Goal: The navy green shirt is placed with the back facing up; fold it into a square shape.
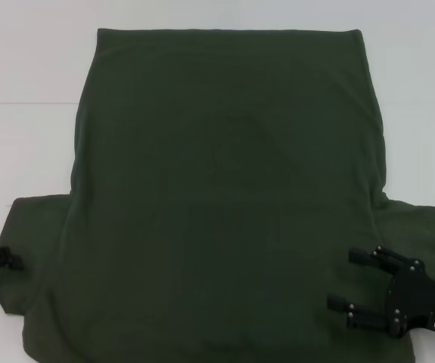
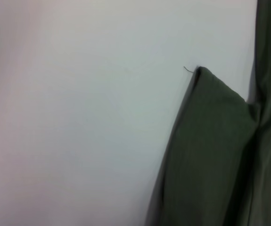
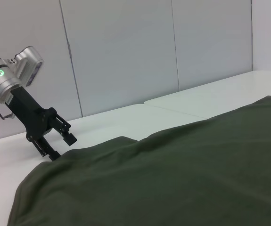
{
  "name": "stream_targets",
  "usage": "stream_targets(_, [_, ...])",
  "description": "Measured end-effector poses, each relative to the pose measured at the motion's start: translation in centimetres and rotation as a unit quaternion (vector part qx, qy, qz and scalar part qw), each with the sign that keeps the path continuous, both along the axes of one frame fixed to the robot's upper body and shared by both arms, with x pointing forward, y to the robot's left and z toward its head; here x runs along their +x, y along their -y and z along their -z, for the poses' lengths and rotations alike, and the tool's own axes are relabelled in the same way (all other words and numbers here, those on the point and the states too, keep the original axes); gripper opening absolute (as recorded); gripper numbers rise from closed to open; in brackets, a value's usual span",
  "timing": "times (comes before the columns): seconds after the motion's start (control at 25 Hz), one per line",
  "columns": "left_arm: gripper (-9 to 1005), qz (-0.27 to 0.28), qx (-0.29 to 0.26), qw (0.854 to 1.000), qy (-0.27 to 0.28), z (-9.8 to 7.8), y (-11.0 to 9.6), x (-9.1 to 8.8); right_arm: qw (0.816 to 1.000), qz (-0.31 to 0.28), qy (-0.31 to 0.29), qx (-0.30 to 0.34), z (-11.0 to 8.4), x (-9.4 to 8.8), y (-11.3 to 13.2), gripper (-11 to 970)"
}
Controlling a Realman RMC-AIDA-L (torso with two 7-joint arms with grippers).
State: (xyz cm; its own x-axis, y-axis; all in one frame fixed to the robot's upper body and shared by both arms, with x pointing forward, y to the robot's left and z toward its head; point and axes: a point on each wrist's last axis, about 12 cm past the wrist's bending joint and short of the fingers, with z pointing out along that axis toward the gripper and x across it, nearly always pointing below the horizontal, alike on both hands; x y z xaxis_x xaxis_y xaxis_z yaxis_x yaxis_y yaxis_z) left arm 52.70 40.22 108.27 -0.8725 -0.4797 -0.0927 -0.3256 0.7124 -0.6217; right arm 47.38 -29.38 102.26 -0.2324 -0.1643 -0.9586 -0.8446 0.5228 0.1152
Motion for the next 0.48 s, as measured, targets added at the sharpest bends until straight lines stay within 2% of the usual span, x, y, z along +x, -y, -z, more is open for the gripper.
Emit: stream_targets(0.48, [844, 0.007, -0.004, 1.000, 0.003, 0.04, 0.94, 0.99, 1.000, 0.000, 0.000, 0.000, 0.04, -0.03, -0.03, 921])
